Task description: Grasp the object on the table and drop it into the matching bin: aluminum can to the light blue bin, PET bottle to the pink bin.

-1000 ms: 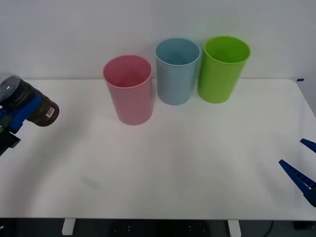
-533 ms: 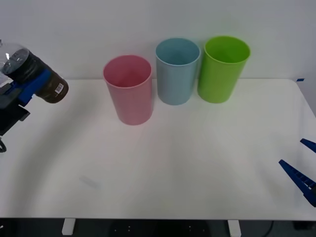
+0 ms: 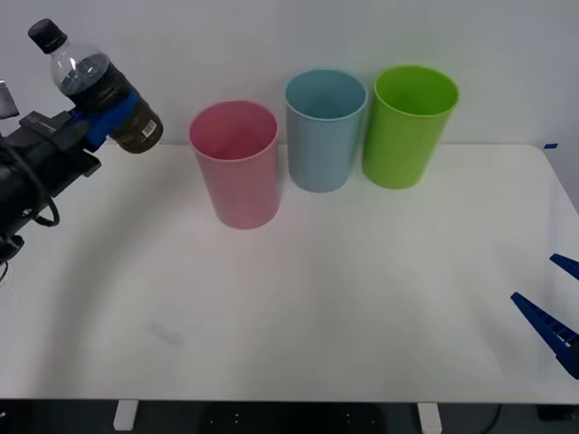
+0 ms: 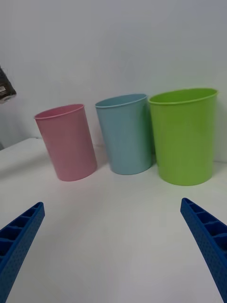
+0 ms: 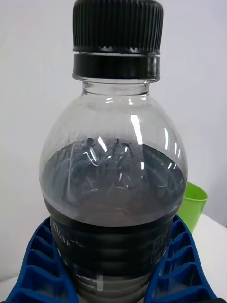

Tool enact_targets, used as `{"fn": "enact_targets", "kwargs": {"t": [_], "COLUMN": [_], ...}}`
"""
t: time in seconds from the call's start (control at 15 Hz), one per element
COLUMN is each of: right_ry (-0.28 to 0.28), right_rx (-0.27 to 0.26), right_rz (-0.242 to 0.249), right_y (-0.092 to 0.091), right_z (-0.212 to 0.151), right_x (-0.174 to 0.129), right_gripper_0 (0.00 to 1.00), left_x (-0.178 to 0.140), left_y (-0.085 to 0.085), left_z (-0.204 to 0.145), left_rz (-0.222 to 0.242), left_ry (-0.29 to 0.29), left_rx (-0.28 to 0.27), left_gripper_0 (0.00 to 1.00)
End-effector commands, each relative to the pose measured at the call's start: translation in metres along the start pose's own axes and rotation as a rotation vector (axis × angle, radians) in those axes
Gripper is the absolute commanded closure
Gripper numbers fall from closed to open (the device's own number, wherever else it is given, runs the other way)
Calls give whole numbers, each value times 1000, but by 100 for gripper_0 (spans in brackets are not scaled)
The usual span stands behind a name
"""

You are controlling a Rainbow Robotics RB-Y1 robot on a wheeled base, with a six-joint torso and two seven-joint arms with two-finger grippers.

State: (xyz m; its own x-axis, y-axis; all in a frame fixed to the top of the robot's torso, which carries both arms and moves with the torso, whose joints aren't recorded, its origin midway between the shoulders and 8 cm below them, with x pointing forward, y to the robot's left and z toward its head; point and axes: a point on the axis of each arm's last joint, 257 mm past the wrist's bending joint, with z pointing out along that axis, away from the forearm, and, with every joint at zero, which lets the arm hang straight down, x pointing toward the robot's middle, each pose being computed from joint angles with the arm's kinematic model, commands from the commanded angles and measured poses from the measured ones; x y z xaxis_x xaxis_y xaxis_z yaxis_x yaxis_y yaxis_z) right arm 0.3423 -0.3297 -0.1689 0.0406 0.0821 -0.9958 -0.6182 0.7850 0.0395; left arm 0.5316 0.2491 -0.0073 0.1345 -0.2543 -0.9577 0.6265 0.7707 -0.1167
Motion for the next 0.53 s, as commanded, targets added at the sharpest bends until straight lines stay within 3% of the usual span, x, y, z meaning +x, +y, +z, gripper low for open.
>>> {"fn": "enact_targets", "kwargs": {"t": [0.07, 0.4, 0.53], "right_ry": [0, 0, 0], "right_rx": [0, 0, 0], "right_rz": [0, 0, 0], "right_y": [0, 0, 0], "right_z": [0, 0, 0], "right_x": [0, 0, 0], "right_gripper_0": [0, 0, 0], "left_x": [4, 24, 35], "left_y": [3, -2, -1], "left_z": [25, 71, 89], "left_rz": [13, 23, 54], "left_ry": [18, 74, 100], "left_rx": [14, 56, 70], "left_gripper_0": [100, 100, 100]}}
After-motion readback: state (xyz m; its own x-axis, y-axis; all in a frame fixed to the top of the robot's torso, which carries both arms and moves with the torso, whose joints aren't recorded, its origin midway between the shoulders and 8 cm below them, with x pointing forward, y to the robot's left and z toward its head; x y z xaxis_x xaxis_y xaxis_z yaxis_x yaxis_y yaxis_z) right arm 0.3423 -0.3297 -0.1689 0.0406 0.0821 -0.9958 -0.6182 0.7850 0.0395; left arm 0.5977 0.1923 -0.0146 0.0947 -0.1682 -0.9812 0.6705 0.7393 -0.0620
